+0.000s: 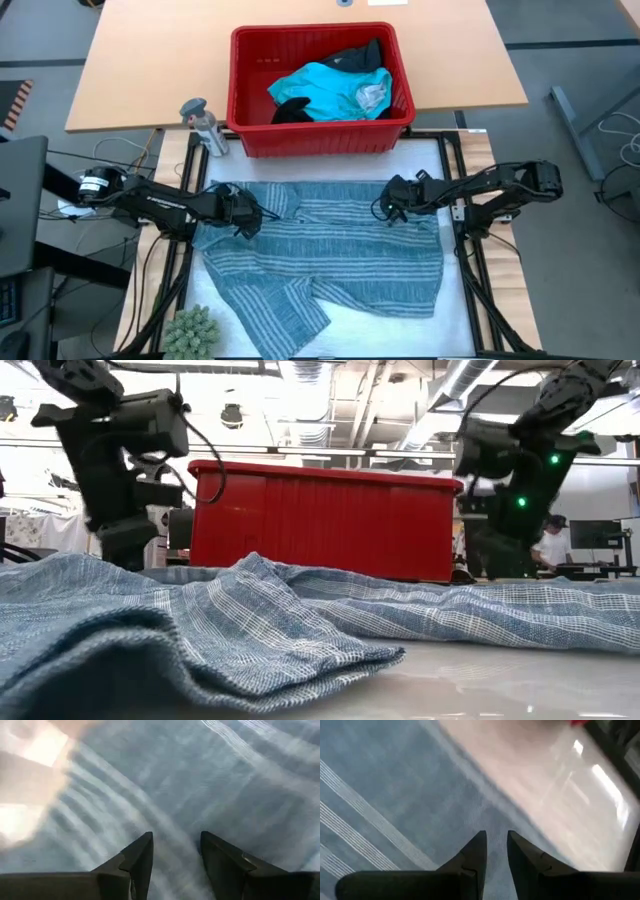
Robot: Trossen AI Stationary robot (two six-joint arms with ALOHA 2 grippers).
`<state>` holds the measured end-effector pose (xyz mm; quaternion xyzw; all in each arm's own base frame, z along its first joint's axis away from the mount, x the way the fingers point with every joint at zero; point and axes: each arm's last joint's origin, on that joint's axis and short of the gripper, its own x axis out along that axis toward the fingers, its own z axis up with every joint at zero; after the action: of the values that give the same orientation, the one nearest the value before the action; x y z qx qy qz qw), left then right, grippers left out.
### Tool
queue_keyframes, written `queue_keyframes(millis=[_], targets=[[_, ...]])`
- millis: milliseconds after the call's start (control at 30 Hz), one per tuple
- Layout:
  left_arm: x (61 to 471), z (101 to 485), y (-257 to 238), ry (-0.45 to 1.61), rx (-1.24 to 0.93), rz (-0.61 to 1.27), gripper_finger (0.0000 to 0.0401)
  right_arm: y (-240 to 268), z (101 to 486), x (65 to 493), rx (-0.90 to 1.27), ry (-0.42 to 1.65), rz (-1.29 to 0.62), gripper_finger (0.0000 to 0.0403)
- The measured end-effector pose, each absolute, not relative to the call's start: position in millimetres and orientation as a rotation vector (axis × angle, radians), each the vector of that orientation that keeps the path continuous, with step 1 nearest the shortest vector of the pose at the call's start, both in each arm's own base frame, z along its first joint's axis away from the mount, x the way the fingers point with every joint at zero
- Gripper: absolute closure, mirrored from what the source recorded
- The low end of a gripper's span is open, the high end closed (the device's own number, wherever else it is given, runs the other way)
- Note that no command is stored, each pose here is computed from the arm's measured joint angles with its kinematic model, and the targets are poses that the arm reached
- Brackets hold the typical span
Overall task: Fold Laundry from Bin
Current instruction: Fold the patterned blue shirt
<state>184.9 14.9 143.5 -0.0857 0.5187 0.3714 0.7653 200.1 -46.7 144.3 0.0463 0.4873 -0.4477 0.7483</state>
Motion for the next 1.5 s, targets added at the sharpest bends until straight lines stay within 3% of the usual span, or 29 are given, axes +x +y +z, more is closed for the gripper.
queue_keyframes(millis=[200,400,567,700,900,1167,1333,1500], targets=[[196.1,175.7,16.8,1.048,-0.071,0.781,0.0245,-46.7,169.8,198.7,0.113,0.970,-0.964,0.0302],[202.6,206.2,14.5,1.049,-0.002,0.636,0.0239,-36.3,194.7,190.8,0.099,0.899,-0.902,0.0299],[217.4,259.3,-12.5,0.919,0.076,0.275,0.0233,-6.6,222.2,187.4,0.049,0.806,-0.669,0.0298],[219.5,281.1,-51.3,0.865,0.155,0.103,0.0234,25.7,232.5,179.9,0.080,0.788,-0.377,0.0298],[212.5,256.2,-124.5,0.912,0.364,-0.087,0.0234,72.3,231.8,167.6,0.119,0.808,-0.122,0.0300],[213.4,206.1,-197.6,1.070,0.651,-0.262,0.0231,106.0,217.5,159.5,0.134,0.869,-0.083,0.0300],[232.6,205.7,-221.6,1.153,0.761,-0.284,0.0208,118.0,207.9,158.5,0.119,0.929,-0.045,0.0300],[243.4,208.2,-238.1,1.240,0.715,-0.412,0.0175,126.2,197.8,160.7,0.108,0.967,-0.052,0.0281]])
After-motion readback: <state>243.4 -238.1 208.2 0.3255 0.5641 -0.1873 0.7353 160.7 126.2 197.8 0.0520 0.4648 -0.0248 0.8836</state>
